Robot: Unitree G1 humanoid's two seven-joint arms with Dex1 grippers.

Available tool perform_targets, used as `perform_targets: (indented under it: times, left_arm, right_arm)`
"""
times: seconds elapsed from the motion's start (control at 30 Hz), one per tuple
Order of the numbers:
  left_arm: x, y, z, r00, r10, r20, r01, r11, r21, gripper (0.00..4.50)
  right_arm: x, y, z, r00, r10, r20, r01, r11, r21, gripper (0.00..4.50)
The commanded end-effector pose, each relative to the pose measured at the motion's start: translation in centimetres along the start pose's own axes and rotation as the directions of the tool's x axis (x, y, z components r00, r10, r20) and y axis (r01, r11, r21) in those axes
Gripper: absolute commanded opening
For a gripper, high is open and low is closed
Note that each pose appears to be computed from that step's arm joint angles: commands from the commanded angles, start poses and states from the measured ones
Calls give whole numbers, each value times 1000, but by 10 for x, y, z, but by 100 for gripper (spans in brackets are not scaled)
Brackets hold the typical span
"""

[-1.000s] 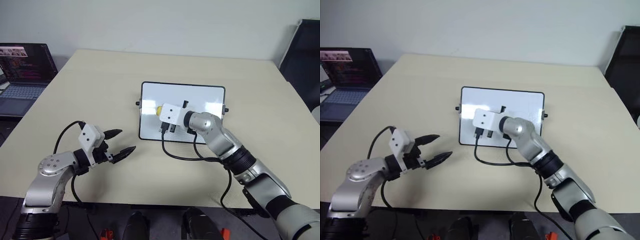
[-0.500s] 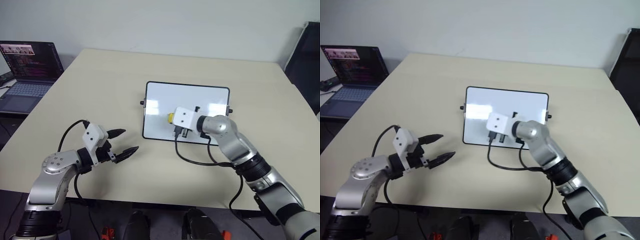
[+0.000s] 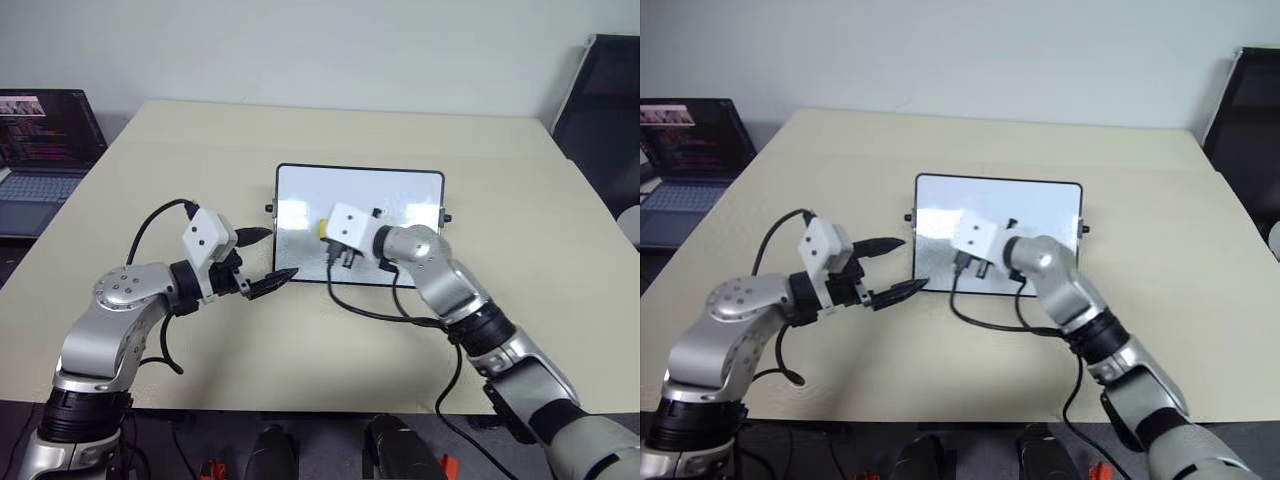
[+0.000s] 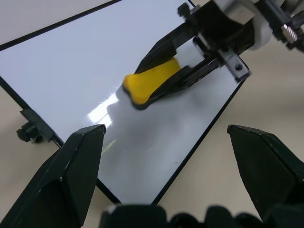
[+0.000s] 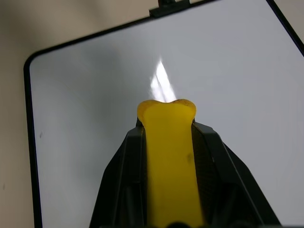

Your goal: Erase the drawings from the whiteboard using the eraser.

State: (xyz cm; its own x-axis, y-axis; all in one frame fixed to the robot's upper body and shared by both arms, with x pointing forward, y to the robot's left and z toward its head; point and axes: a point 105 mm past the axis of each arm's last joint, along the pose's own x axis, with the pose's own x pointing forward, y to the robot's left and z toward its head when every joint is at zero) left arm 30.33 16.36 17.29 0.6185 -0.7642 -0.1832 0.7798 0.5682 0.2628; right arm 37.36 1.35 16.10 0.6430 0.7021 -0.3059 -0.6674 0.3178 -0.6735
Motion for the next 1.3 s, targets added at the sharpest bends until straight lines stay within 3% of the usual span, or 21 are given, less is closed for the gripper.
perform_targets:
  times: [0.03, 0.37, 0.63, 0.77, 0.8, 0.93, 1.13, 1.3]
  left_arm:
    - [1, -3, 16, 1000, -4, 30, 2, 999, 43, 450]
    - [7, -4, 19, 999, -18, 40, 17, 999, 33, 450]
    - [17, -6, 28, 996, -59, 73, 56, 998, 42, 450]
    - [28, -14, 40, 985, -122, 119, 115, 991, 62, 450]
    - [28, -15, 40, 984, -128, 121, 121, 991, 65, 450]
    - [40, -37, 54, 948, -278, 154, 262, 958, 116, 450]
    - [63, -59, 63, 881, -440, 173, 411, 894, 178, 450]
    - [79, -78, 63, 808, -574, 132, 533, 809, 248, 450]
  right_arm:
    - [1, -5, -7, 999, -24, -36, 22, 999, -30, 99]
    - [-57, -28, -61, 977, -121, -175, 127, 992, 26, 99]
    - [-82, -32, -30, 973, -227, -49, 232, 944, 235, 99]
    - [-128, -55, -28, 889, -457, -36, 427, 799, 424, 99]
    - [-133, -56, -29, 880, -473, -45, 443, 783, 437, 99]
    - [-181, -41, -49, 820, -553, -147, 499, 567, 655, 99]
    - [-212, -13, -95, 760, -516, -395, 637, 471, 610, 99]
    - [-209, 1, -123, 726, -470, -502, 684, 425, 593, 99]
